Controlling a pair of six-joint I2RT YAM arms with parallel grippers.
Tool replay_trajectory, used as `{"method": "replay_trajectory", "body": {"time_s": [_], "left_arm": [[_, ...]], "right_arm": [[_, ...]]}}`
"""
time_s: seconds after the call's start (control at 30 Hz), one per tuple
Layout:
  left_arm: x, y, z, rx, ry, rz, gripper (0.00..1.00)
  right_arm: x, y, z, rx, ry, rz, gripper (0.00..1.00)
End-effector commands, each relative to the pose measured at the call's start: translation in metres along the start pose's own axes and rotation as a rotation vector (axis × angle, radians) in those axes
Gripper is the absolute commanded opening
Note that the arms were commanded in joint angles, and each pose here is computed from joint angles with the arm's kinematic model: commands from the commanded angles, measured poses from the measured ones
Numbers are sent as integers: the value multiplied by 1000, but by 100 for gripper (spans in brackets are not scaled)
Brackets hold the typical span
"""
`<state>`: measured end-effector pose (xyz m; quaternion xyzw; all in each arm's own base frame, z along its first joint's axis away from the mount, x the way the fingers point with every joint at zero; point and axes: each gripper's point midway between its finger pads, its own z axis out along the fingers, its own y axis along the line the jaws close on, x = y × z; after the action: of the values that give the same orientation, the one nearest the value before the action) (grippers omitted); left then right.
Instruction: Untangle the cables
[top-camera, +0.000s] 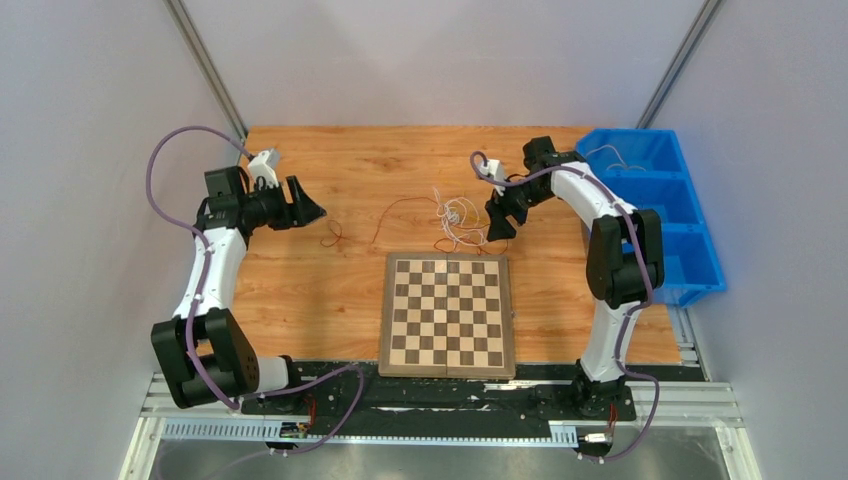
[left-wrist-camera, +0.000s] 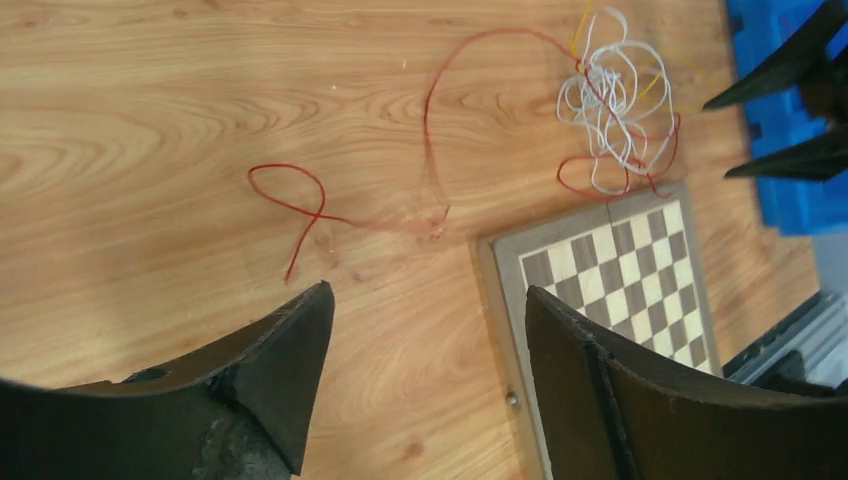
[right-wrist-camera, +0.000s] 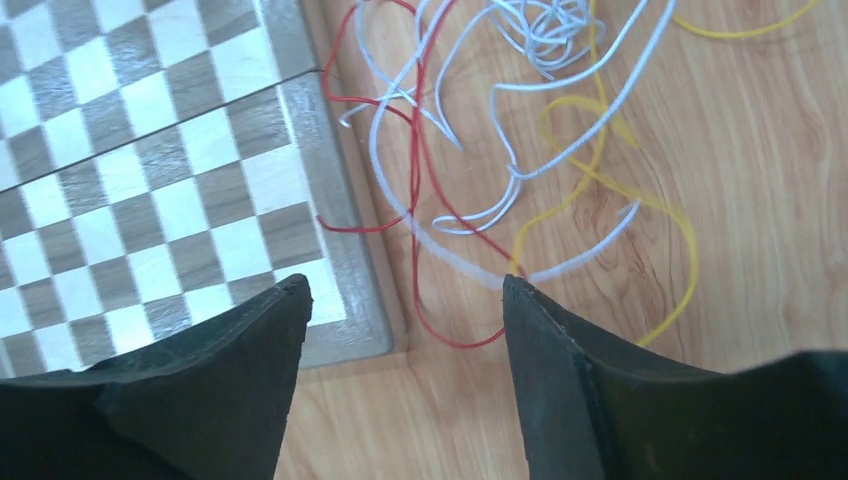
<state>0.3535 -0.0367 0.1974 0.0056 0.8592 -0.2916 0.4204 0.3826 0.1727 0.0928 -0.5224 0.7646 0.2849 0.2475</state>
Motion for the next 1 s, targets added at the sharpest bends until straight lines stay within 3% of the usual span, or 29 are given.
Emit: {"method": "replay_trajectory", "body": {"time_s": [0.0,0.13,0.3,0.47,0.63,0.7,0.87,0.97], "left_arm": [[-15,-20,-10,102,-55,282,80],[-21,-60,20,236,-12,380,78],[-21,-104,104,346,85,188,79],[-25,-140,178,436,141,-7,87],[-13,-157,214,475,170,-73,89],[-5,-156,227,457,181,-101,86],[10,-155,246,457,214,-169,70],[17,-156,248,463,232,-200,66]], "right_arm": [[-45,16,-38,-66,-120,-59,73],[-79,5,-32,-120,-228,88,70],[-96,-59,1,18,-270,295,61],[-97,-78,48,78,-235,280,66],[-84,-67,92,41,-169,260,66],[-80,-64,101,21,-162,258,56],[-85,-56,101,-2,-200,219,14],[-92,-44,97,-25,-230,177,2]]}}
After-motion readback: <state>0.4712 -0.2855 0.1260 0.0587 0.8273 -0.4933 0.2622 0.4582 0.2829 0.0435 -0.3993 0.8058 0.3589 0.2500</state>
